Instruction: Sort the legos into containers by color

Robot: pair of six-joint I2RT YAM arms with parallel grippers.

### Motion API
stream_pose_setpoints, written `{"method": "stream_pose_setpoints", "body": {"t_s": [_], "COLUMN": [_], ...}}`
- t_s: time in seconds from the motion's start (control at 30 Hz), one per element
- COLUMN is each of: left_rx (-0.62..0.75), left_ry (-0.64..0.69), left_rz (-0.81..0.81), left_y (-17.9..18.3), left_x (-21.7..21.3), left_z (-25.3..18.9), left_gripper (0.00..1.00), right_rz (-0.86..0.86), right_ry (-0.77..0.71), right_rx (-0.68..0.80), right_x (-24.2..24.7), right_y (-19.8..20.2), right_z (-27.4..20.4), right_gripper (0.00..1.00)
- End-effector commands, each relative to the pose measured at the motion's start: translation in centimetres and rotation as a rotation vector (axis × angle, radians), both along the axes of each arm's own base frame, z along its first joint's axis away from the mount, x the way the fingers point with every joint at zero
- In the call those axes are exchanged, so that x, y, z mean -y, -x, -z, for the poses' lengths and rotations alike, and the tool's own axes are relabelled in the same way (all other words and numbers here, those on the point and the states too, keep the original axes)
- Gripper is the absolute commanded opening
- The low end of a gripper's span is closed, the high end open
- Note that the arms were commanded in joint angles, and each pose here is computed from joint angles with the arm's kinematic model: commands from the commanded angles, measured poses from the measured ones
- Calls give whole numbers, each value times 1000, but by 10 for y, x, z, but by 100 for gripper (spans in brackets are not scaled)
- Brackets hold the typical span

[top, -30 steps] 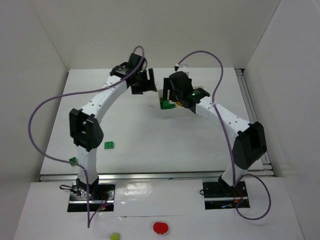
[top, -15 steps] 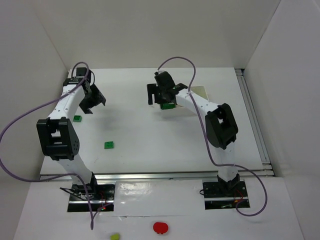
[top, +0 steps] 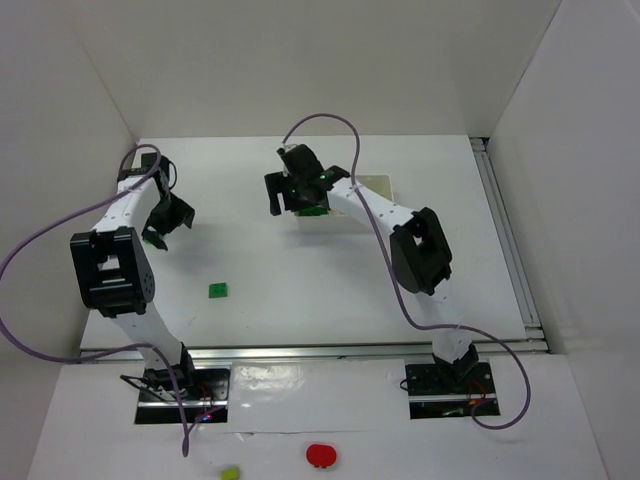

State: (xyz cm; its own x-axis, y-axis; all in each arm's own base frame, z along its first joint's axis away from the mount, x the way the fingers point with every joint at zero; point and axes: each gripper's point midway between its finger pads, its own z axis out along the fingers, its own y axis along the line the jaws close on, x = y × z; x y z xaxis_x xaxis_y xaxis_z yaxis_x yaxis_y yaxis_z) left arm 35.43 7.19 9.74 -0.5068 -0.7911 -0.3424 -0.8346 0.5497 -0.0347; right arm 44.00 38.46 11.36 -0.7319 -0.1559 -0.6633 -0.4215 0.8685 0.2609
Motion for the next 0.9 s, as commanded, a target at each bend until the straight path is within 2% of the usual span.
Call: {"method": "stream_pose_setpoints", "body": {"t_s": [0.0, 0.17, 0.3, 0.33, 0.47, 0.67, 0.83, 0.87], "left_rx": [-67, -67, -39, -23, -2, 34, 34, 19], "left_ry": [-25, -13, -12, -11, -10, -75, -113, -121], "left_rz": [-112, -162, -221, -234, -262, -329, -409, -410], "left_y": [14, 2, -6, -12, -19, -26, -28, -27], "left_x": [-14, -30, -46, -47, -53, -67, -80, -81], "left_z": [17, 35, 36, 37, 43, 44, 51, 56], "left_gripper": [92, 93, 97, 100, 100, 100, 100, 97], "right_rz": [27, 101, 135, 136, 147, 148, 154, 154], "right_ry": [-46, 5, 31, 31, 50, 59, 55, 54], "right_rx": [160, 191, 183, 183, 158, 111, 104, 105], "right_x": [22, 70, 90, 91, 95, 92, 90, 90], "right_y": [0, 18, 23, 23, 27, 29, 26, 26], "right_z": [-83, -103, -108, -108, -103, -91, -93, -96], "right_gripper": [85, 85, 85, 85, 85, 85, 85, 85]}}
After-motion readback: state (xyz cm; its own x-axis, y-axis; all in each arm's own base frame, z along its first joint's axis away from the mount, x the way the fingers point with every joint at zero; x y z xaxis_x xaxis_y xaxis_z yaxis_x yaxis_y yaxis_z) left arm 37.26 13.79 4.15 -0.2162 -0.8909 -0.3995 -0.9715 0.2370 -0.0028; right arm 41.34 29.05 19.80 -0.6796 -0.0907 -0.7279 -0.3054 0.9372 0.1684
